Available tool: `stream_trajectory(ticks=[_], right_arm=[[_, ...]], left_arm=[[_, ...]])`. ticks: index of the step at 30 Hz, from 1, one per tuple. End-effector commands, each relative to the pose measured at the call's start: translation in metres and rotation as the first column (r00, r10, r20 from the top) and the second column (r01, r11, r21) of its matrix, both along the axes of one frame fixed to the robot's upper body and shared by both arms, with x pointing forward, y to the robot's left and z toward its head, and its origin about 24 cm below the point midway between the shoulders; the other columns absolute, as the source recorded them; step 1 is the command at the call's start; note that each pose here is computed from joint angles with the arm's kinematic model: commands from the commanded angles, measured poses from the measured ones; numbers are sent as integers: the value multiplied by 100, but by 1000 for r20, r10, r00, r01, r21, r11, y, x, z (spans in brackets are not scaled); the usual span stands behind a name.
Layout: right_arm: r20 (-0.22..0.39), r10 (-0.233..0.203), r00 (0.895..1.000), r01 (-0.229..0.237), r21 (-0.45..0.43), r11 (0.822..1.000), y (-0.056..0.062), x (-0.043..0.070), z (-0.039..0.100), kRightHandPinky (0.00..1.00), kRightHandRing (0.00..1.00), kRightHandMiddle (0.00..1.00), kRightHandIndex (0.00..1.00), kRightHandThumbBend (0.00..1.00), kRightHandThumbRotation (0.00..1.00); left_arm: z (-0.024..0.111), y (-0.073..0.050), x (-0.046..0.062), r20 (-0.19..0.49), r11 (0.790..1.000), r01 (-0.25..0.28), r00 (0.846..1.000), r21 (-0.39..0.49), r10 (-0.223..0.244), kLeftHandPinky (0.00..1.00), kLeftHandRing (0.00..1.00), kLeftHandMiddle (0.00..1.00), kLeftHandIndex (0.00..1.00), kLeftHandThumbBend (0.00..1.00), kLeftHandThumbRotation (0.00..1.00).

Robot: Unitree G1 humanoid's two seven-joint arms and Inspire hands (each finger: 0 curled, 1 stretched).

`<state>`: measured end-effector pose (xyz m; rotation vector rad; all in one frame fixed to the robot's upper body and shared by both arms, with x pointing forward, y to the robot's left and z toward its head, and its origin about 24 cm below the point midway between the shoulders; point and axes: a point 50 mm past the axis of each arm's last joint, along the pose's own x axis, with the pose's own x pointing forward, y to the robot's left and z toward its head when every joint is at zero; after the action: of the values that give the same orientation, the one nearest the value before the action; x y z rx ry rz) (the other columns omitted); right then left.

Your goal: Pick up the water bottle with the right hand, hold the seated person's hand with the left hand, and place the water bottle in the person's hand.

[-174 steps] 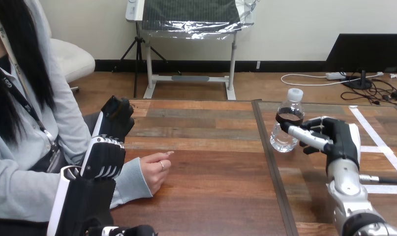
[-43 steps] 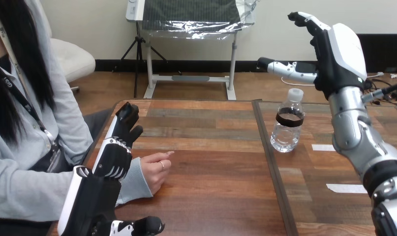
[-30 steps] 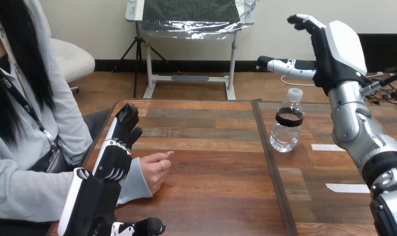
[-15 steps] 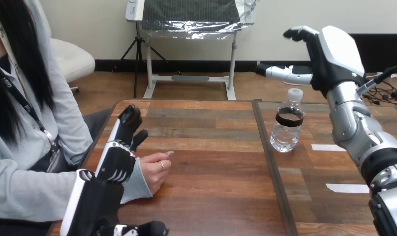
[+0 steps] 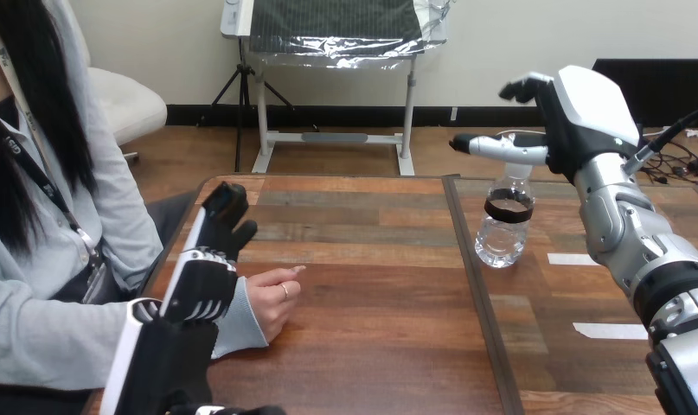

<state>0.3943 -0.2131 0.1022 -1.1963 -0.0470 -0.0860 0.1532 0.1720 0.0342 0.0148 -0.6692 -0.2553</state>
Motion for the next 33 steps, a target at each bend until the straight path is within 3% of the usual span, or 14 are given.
stream_trajectory(ticks=[1, 16, 28, 33], right_arm=[[69, 9, 998, -8, -20, 1000, 5, 13, 34, 67, 81, 78, 75, 98, 69], [-16, -8, 1000, 7, -65, 998, 4, 11, 21, 59, 77, 76, 75, 96, 61], [-101, -20, 995, 9, -112, 994, 6, 9, 10, 52, 75, 76, 76, 97, 57], [-132, -30, 991, 18, -92, 996, 6, 8, 4, 49, 74, 76, 77, 99, 55]], left_arm=[[8, -1, 3, 68, 1000, 7, 998, -22, -5, 96, 99, 98, 96, 100, 56], [11, 1, -7, 56, 1000, -10, 998, -24, 11, 94, 98, 97, 95, 100, 53], [11, 0, -12, 62, 1000, -15, 998, -22, 16, 94, 98, 97, 95, 100, 58], [11, -1, -14, 61, 1000, -10, 998, -27, 12, 94, 98, 97, 95, 100, 59]])
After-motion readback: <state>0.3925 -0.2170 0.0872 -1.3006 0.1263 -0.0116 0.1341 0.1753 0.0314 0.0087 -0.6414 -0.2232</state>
